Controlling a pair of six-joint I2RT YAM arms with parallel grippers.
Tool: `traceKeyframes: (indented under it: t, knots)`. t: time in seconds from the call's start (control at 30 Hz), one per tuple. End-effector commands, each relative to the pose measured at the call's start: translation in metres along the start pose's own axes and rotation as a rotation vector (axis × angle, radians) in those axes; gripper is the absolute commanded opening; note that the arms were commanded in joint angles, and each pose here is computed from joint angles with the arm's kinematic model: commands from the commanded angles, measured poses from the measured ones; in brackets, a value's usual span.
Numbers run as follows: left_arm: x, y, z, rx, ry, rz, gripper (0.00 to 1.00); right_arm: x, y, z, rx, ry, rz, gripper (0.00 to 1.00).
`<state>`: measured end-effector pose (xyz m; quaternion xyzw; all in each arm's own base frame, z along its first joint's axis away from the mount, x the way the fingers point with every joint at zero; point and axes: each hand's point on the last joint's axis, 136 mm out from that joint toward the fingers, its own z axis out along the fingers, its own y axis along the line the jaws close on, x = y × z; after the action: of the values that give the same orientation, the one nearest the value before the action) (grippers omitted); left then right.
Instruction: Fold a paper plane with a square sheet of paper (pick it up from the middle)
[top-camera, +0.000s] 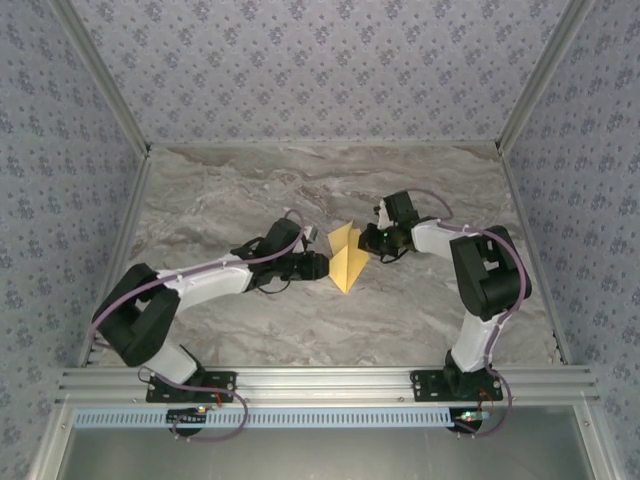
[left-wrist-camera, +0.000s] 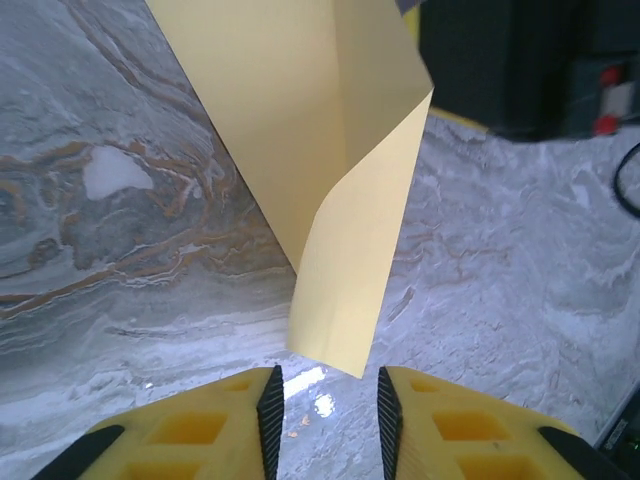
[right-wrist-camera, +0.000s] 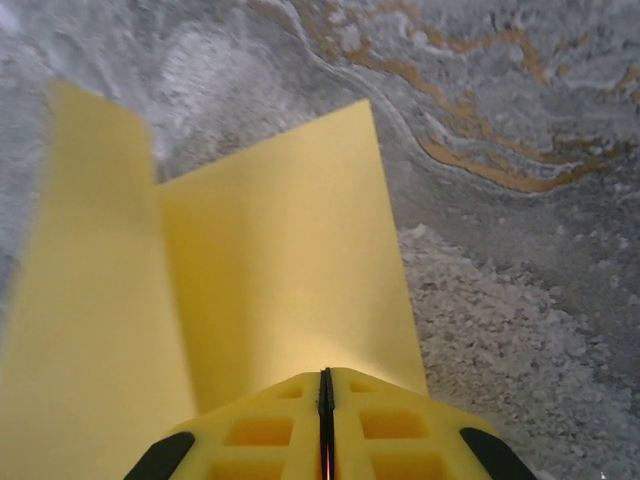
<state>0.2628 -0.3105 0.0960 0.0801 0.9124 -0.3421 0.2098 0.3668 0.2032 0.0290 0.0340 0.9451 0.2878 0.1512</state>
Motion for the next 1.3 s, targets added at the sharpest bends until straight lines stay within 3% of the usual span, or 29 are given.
traceKeyframes:
  t: [0.0, 0.23, 0.53, 0.63, 0.8, 0.87, 1.03, 1.27]
  knots:
    - [-0.009, 0.001, -0.012, -0.015, -0.084, -0.022, 0.36, 0.005, -0.011, 0.012, 0.068, 0.044, -0.007, 0.1]
    - [-0.01, -0.006, -0.028, 0.034, -0.146, -0.035, 0.4, 0.035, -0.02, 0.019, 0.132, 0.082, 0.068, 0.07]
    - [0.016, -0.019, -0.035, 0.075, -0.154, 0.014, 0.41, 0.113, -0.012, -0.003, 0.191, 0.063, 0.292, 0.05]
    - [0.026, -0.016, -0.031, 0.06, -0.142, 0.019, 0.42, 0.106, -0.001, -0.015, 0.145, 0.017, 0.271, 0.05]
    - [0.037, -0.012, -0.021, 0.064, -0.108, 0.022, 0.42, 0.092, 0.01, -0.036, 0.092, -0.033, 0.179, 0.16]
    - [0.041, -0.013, -0.016, 0.064, -0.091, 0.043, 0.47, 0.092, 0.011, -0.04, 0.068, -0.032, 0.17, 0.19]
    - [0.048, -0.02, -0.003, 0.074, -0.044, 0.115, 0.57, 0.092, 0.015, -0.043, 0.023, -0.037, 0.16, 0.21]
    - [0.047, -0.021, 0.015, 0.055, -0.011, 0.202, 0.6, 0.092, 0.024, -0.043, -0.025, -0.026, 0.138, 0.21]
